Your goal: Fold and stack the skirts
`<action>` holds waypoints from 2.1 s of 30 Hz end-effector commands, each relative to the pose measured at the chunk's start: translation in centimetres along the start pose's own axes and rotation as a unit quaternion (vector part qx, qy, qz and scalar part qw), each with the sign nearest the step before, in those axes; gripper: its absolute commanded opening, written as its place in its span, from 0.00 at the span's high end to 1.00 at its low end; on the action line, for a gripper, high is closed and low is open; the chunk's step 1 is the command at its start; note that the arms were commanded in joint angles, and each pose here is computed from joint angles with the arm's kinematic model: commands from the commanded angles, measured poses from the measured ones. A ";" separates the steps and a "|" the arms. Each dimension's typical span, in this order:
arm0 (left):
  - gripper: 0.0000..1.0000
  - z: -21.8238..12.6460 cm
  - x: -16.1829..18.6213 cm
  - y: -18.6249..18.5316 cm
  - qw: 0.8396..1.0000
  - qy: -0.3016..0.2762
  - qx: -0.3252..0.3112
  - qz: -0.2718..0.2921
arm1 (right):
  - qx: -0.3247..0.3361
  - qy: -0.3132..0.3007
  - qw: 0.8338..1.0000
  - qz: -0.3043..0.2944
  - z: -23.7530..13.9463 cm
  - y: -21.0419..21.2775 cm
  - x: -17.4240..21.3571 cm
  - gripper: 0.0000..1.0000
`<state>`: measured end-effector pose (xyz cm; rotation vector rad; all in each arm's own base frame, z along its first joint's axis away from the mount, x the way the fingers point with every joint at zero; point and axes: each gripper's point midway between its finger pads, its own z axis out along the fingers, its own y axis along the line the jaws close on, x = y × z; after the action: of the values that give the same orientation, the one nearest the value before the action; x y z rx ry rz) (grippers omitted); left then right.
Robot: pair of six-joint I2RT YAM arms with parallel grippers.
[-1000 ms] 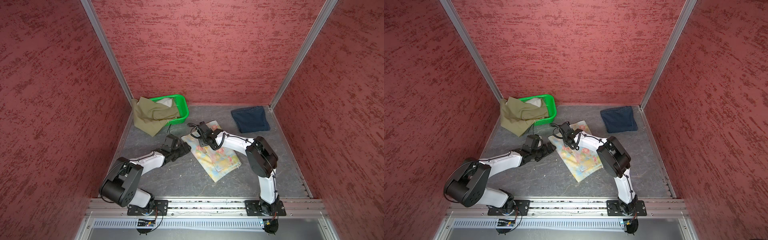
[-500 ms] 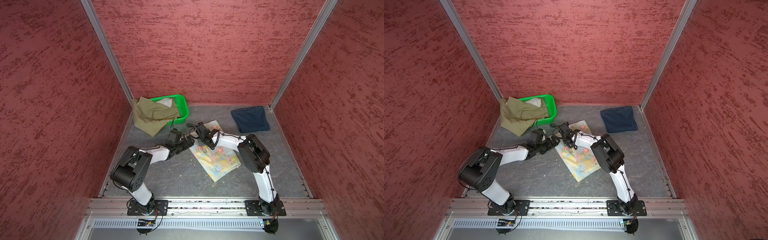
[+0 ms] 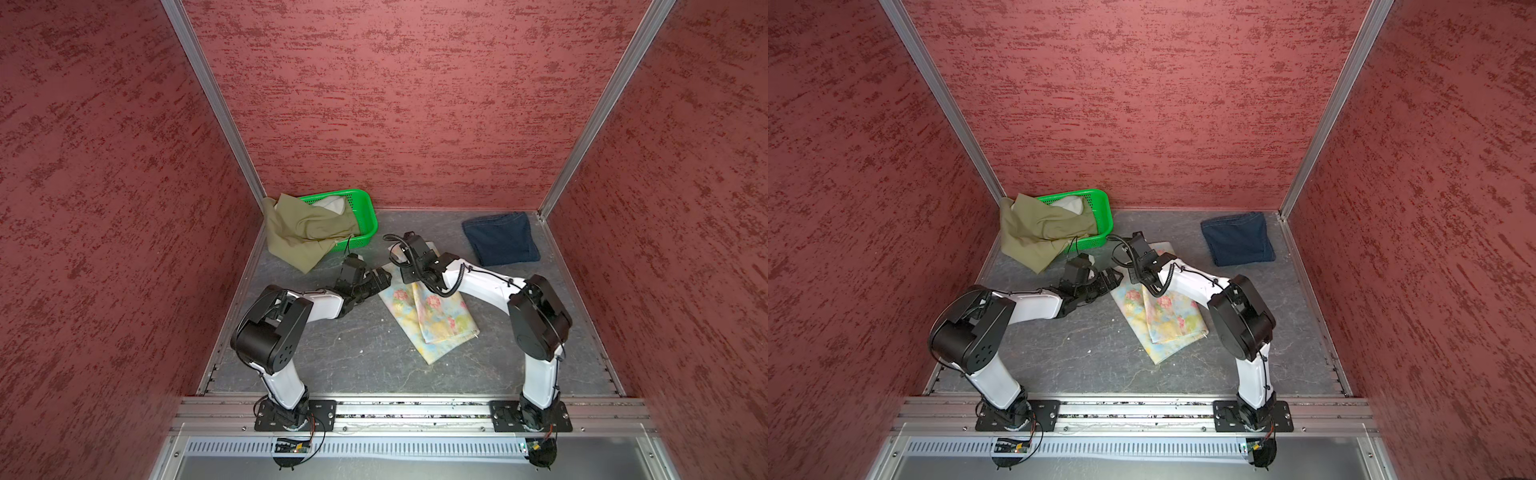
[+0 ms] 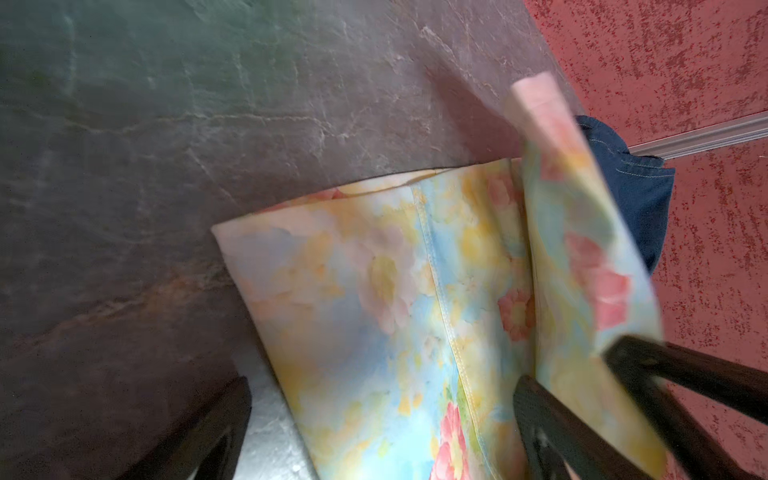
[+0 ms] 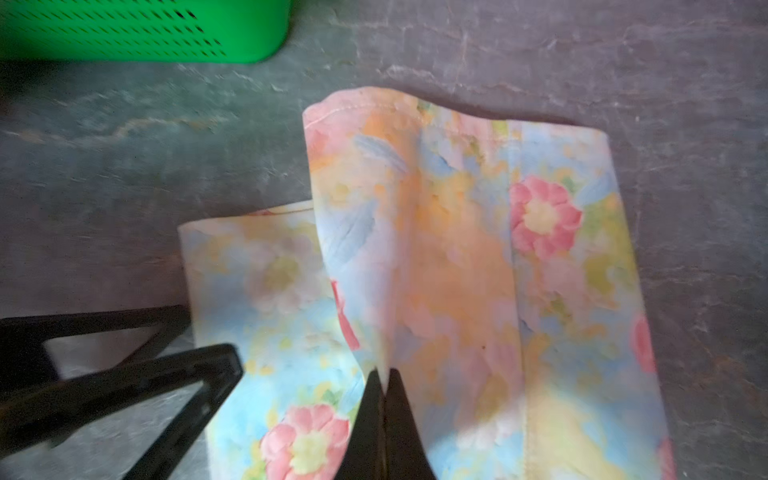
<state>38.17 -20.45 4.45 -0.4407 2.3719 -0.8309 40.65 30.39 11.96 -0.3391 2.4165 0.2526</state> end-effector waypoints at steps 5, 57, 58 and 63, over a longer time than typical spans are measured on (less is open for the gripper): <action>0.00 -0.3 7.5 8.5 0.984 0.110 -0.139 -0.035 | -0.090 -0.014 0.996 0.019 -4.0 2.6 -0.6 1.00; 0.00 -6.1 4.0 4.8 0.943 0.053 -0.253 0.210 | 0.031 0.046 0.883 0.466 -12.4 -9.4 16.4 0.25; 0.01 -6.4 3.8 4.7 0.942 0.047 -0.256 0.214 | 0.032 0.048 0.878 0.475 -12.4 -9.5 17.0 0.25; 0.00 -7.9 2.9 4.3 0.943 0.022 -0.252 0.215 | 0.018 0.071 0.854 0.515 -12.5 -9.4 19.8 0.27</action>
<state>30.42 -16.31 4.19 -0.0839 2.6141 -0.0925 22.37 14.62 8.09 0.8546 2.5238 0.5800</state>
